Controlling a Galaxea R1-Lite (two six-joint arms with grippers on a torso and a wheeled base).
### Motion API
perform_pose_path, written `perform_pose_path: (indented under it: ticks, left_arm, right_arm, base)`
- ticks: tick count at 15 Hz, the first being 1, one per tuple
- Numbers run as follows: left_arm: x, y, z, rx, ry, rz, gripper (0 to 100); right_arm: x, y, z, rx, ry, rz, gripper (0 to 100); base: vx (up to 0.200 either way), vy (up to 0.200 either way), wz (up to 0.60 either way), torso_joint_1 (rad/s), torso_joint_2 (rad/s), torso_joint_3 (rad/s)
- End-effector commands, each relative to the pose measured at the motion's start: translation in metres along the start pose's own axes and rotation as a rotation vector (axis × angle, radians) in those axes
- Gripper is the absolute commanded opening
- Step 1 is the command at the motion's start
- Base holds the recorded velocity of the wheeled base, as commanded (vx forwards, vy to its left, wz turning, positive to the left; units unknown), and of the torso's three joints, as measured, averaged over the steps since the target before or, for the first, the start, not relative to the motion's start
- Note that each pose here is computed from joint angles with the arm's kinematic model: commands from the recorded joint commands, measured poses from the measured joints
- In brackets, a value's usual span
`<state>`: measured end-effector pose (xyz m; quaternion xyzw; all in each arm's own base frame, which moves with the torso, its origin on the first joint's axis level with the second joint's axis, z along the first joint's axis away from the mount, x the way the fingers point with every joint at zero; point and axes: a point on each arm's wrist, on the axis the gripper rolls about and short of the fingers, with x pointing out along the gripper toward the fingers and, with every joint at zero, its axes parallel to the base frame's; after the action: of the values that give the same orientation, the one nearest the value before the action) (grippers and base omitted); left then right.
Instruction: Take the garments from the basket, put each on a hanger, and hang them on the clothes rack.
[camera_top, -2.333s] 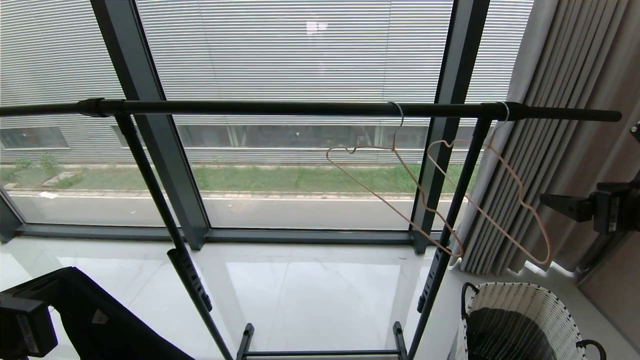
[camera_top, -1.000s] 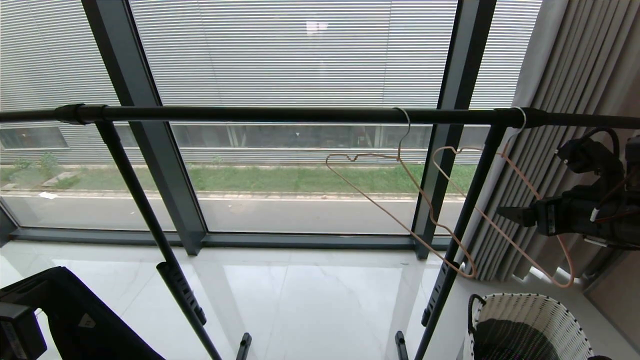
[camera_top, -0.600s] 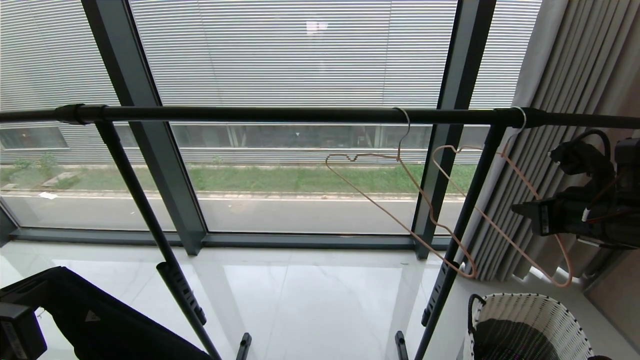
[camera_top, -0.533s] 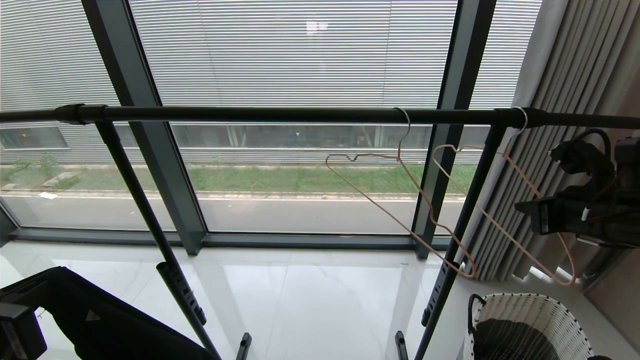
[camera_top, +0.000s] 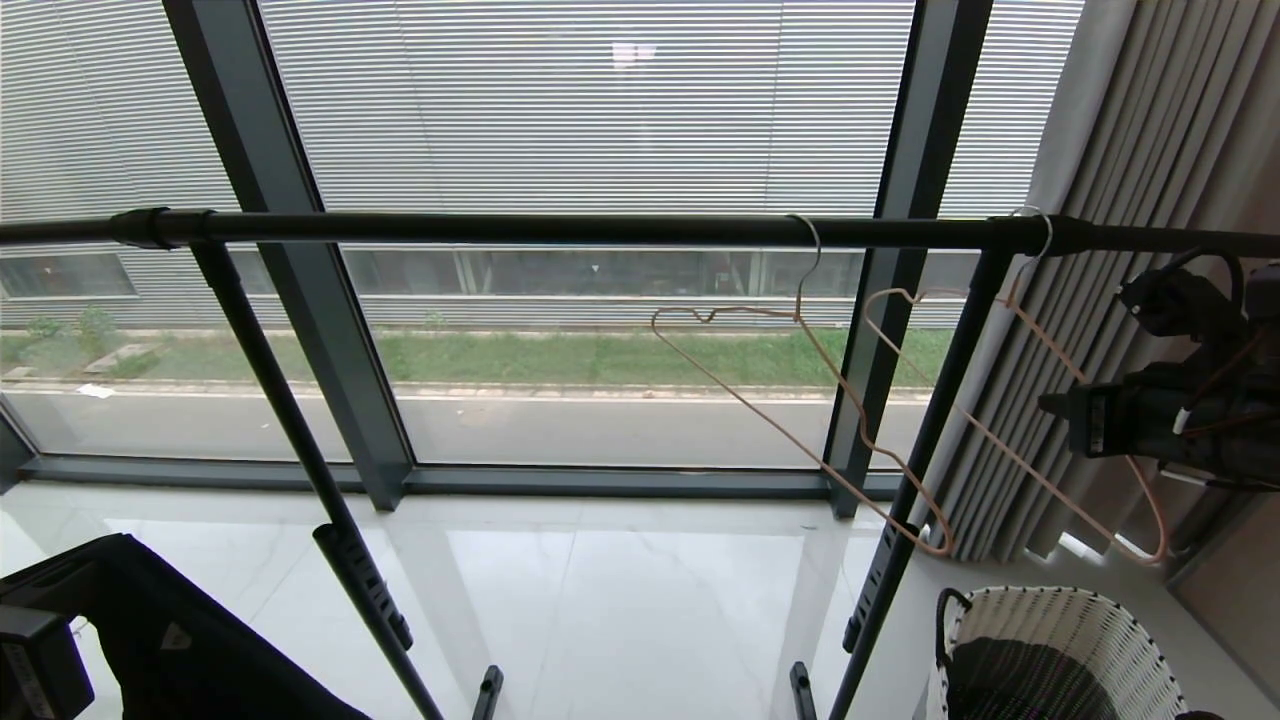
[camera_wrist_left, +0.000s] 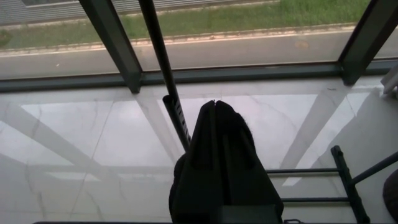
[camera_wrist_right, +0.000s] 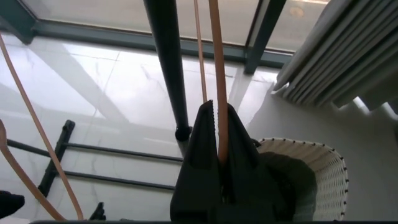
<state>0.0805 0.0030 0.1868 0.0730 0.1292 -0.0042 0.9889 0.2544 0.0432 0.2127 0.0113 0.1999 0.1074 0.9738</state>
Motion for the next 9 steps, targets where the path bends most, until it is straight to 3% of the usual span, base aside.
perform_pose_path:
  ticks: [1, 4, 9]
  left_arm:
    - [0.000, 0.000, 0.000, 0.000, -0.001, 0.000, 0]
    - [0.000, 0.000, 0.000, 0.000, -0.001, 0.000, 0]
    - [-0.001, 0.000, 0.001, -0.003, -0.005, 0.009, 0]
  right_arm:
    - [-0.013, 0.001, 0.006, 0.009, -0.044, 0.001, 0]
    - [-0.024, 0.001, 0.014, 0.018, -0.116, -0.030, 0]
    - [-0.034, -0.002, 0.010, 0.031, -0.133, -0.094, 0]
  base:
    - [0.000, 0.000, 0.00, 0.000, 0.00, 0.000]
    - [0.000, 0.000, 0.00, 0.000, 0.00, 0.000]
    - [0.000, 0.000, 0.00, 0.000, 0.00, 0.000]
